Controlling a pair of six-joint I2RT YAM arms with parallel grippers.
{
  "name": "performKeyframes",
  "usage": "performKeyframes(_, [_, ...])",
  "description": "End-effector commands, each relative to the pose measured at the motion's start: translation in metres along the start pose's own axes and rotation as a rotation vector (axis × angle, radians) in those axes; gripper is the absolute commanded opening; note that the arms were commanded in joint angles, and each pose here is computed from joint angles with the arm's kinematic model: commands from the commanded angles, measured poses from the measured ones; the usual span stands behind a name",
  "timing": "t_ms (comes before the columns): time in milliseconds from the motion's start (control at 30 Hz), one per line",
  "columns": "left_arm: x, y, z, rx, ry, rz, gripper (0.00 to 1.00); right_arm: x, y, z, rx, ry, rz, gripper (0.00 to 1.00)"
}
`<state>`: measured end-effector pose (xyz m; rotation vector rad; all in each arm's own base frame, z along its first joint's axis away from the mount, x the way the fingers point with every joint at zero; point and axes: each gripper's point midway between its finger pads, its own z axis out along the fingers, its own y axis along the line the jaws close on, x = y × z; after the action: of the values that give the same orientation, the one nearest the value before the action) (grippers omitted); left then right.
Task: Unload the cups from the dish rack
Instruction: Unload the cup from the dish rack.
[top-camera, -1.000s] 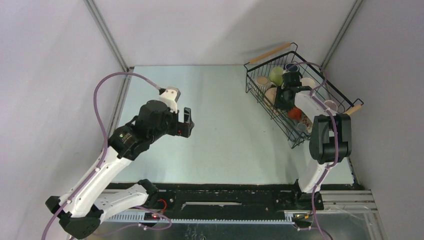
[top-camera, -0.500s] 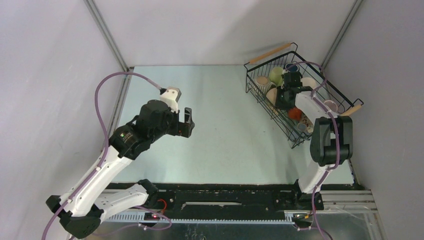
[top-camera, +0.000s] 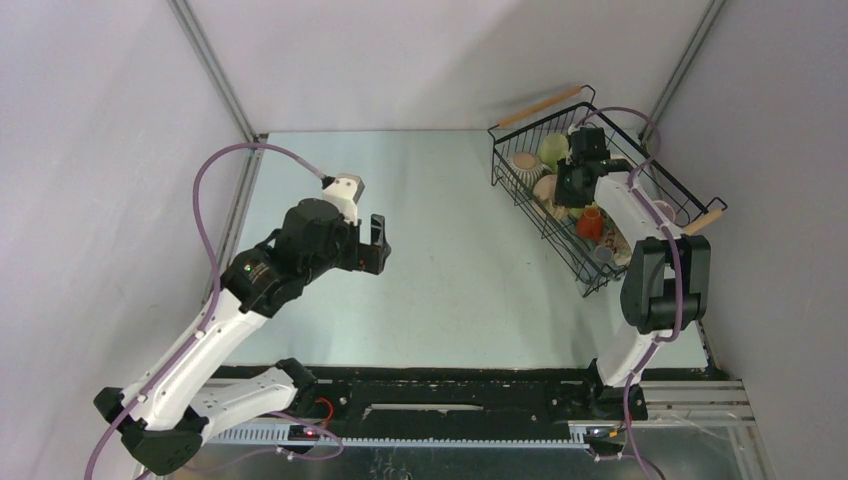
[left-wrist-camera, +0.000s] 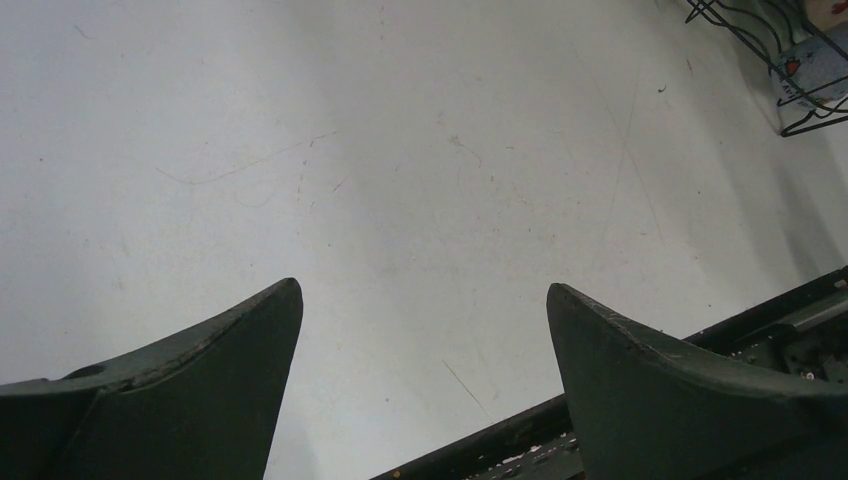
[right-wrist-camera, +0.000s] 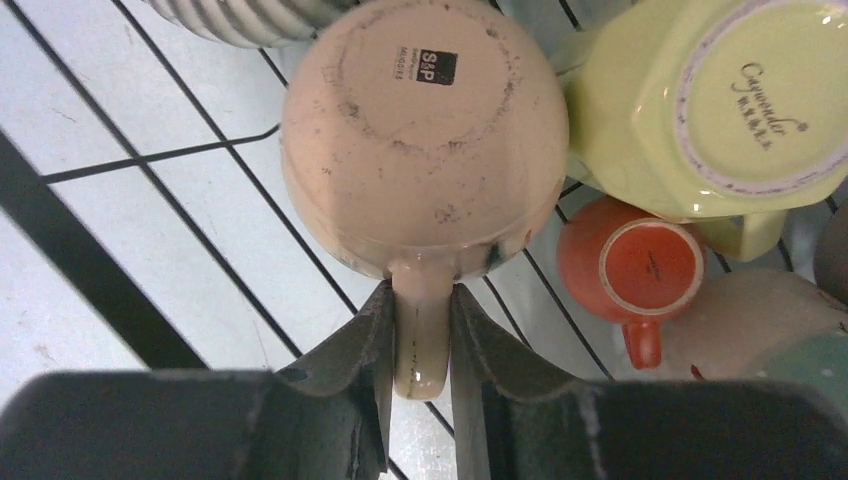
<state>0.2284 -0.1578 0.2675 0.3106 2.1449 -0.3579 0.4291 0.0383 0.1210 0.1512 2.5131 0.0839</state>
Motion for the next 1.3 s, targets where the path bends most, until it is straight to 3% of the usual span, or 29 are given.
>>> performKeyframes(0, [-0.005,-0.004,0.003,0.012,-0.020,-0.035,1.00,-0.051,0.008,-0.046,-0.004,-0.159,-0.024,0.00])
performKeyframes(833, [-0.054,-0.062,0.030,0.219,-0.066,-0.282,1.00,-0.078,0.008,-0.078,0.024,-0.163,0.086,0.00])
performKeyframes(1033, [-0.099,-0.098,0.042,0.388,-0.117,-0.454,1.00,-0.093,0.004,-0.089,0.041,-0.192,0.133,0.00])
performKeyframes(1267, [-0.149,-0.143,0.067,0.661,-0.130,-0.776,1.00,-0.108,-0.003,-0.108,0.060,-0.227,0.189,0.00])
